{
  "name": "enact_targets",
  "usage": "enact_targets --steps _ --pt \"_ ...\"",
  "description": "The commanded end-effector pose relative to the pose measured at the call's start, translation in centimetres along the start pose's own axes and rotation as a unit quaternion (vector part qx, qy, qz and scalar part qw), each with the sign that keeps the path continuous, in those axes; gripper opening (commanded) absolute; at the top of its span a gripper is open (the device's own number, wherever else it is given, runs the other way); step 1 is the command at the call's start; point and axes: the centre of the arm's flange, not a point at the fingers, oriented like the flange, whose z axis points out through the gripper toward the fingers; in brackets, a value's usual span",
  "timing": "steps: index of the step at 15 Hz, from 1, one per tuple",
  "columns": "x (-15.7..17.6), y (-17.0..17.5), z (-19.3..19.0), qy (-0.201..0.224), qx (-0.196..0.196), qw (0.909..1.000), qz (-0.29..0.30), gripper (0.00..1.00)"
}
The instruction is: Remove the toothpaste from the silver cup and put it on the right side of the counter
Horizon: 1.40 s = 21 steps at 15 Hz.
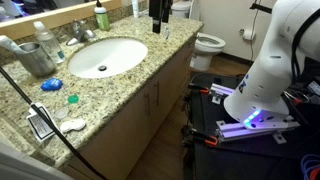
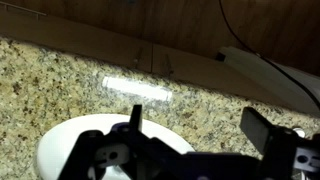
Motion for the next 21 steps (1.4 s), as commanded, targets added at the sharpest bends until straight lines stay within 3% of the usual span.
enact_targets --steps 1,3,5,7,11,13,14,17,19,21 --pt "0.0 0.0 0.0 0.0 0.0 1.0 0.0 1.0" --pt "3.0 -2.2 2.9 -0.001 -0.002 0.9999 0.015 1.0" --pt "6.6 -5.2 4.5 0.06 -0.002 0.9965 0.058 1.0" --pt "9.6 -8.4 4.7 0.14 -0.012 0.988 0.063 1.0" --pt "16.9 -12.8 3.1 0.248 -0.051 0.9634 0.088 1.0" --pt "20.5 -13.4 1.7 0.252 -0.077 0.9555 0.133 1.0" --pt "15.1 -11.3 1.5 0.248 -0.044 0.9626 0.1 1.0" --pt "18.4 -10.1 -0.1 0.261 -0.059 0.9546 0.132 1.0" --pt "21.0 -10.0 1.1 0.213 -0.103 0.9601 0.149 1.0" --pt "25.4 -11.3 -0.4 0.167 -0.101 0.9584 0.208 1.0"
